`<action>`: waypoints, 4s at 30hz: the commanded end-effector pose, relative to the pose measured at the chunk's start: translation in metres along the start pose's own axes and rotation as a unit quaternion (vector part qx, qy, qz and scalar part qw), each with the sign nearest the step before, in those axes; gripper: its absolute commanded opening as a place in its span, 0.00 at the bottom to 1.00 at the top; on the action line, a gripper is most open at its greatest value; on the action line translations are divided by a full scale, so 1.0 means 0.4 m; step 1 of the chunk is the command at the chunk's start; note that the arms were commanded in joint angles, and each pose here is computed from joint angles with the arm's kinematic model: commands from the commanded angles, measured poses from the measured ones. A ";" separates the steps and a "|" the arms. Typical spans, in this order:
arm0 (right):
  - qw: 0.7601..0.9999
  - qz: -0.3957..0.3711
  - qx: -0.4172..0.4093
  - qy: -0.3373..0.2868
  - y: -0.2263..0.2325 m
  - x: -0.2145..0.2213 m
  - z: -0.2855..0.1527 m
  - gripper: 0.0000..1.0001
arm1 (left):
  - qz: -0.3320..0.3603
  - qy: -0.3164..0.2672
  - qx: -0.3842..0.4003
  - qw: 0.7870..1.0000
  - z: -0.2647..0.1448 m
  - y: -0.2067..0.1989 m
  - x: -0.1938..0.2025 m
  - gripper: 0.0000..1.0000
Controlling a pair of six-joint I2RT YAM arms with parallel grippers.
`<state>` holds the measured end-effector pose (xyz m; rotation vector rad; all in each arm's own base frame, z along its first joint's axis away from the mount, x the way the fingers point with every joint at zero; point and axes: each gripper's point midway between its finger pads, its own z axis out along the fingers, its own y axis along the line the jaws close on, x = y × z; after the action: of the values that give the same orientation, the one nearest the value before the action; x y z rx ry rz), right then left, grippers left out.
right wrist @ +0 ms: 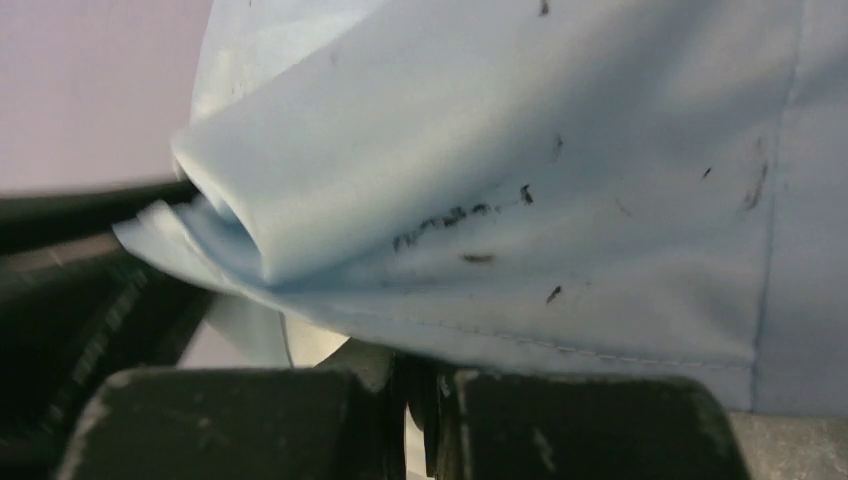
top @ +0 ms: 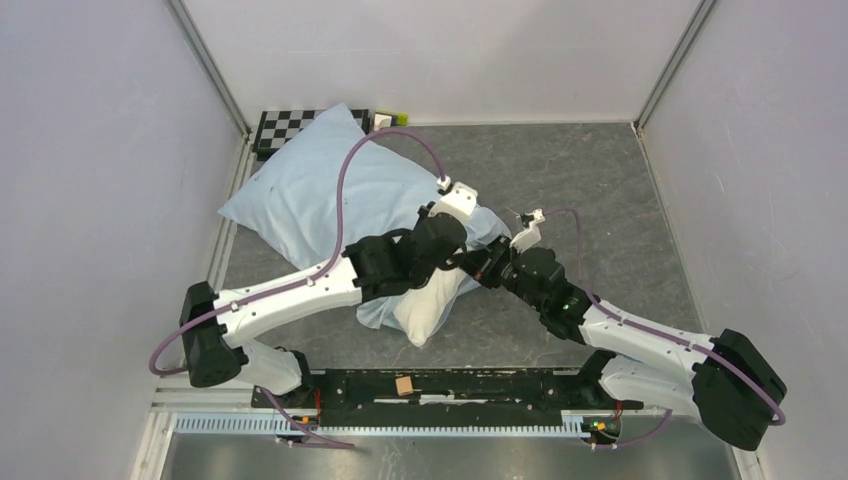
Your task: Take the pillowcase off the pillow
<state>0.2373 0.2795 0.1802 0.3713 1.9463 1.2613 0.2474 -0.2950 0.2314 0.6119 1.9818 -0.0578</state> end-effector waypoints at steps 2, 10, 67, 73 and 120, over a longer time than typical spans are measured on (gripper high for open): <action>0.994 -0.007 -0.101 0.036 0.127 0.051 -0.031 0.00 | -0.038 -0.045 -0.039 0.997 0.047 0.046 -0.125 0.31; 0.991 -0.039 -0.120 0.052 0.190 0.118 -0.067 0.00 | -0.050 -0.016 -0.069 0.996 0.173 0.124 -0.129 0.26; 0.991 -0.042 -0.123 -0.045 0.316 -0.004 0.054 0.00 | -0.197 -0.026 0.294 0.935 -0.389 0.038 0.019 0.81; 0.987 -0.023 -0.155 -0.030 0.379 -0.004 0.047 0.00 | -0.114 -0.056 0.220 0.967 -0.367 0.028 0.035 0.95; 0.977 -0.093 -0.173 -0.086 0.422 -0.089 -0.042 0.50 | 0.085 0.069 -0.086 0.990 -0.193 0.174 0.168 0.05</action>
<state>0.2181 0.3464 0.2511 0.1247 1.8815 1.2925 0.1885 -0.2056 0.2103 0.7646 2.0398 0.2405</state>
